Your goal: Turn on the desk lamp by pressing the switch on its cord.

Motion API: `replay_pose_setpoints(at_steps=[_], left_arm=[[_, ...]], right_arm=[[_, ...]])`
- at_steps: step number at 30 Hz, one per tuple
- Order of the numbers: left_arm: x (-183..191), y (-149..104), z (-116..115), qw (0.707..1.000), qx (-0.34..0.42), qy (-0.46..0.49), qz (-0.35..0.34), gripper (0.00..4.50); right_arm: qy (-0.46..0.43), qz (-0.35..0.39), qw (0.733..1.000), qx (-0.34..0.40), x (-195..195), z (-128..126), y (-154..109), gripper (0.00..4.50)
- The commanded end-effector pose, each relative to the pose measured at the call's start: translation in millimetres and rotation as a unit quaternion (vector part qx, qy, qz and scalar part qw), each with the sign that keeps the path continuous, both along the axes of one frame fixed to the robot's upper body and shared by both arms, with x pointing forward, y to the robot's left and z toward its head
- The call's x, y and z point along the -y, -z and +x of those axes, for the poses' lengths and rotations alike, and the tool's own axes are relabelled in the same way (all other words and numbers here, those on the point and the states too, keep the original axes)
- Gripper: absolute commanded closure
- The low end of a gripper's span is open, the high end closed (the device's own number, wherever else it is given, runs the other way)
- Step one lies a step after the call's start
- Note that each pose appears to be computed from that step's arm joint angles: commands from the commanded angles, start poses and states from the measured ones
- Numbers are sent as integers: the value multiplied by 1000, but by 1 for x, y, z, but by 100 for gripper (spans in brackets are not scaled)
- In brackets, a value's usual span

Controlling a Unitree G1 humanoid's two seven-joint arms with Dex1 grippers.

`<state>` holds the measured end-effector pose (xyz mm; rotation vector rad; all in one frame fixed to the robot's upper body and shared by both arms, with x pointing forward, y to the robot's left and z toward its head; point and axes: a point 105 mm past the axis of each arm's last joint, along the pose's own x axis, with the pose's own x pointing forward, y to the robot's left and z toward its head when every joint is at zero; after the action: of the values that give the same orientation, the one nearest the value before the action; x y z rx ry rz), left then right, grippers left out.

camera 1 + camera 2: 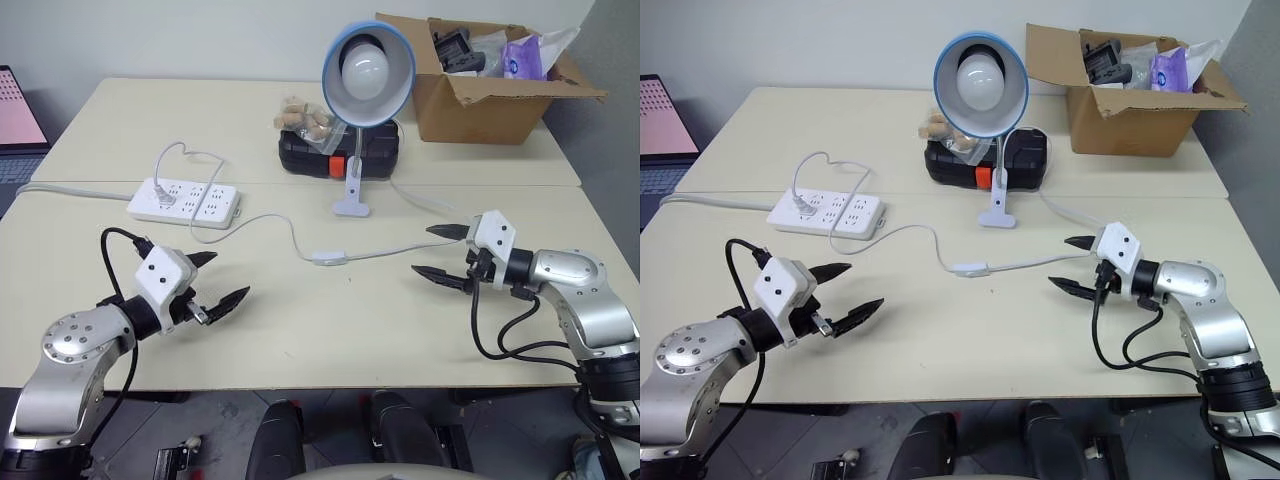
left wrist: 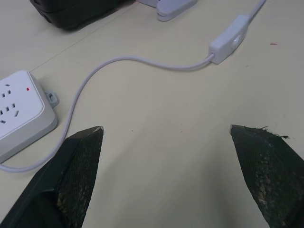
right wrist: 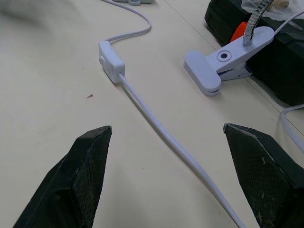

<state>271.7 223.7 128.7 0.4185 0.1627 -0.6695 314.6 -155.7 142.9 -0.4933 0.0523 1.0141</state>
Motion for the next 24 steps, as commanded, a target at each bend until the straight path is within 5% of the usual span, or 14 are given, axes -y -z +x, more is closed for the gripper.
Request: replay_pose_setpoints(at_steps=[1,24], left_arm=[[8,-17,-1,999,28,22,8,6],[25,-32,-12,994,55,86,24,6]], right_arm=[[-5,9,1000,23,0,-3,-11,55],[-108,-28,994,14,-58,12,-18,55]])
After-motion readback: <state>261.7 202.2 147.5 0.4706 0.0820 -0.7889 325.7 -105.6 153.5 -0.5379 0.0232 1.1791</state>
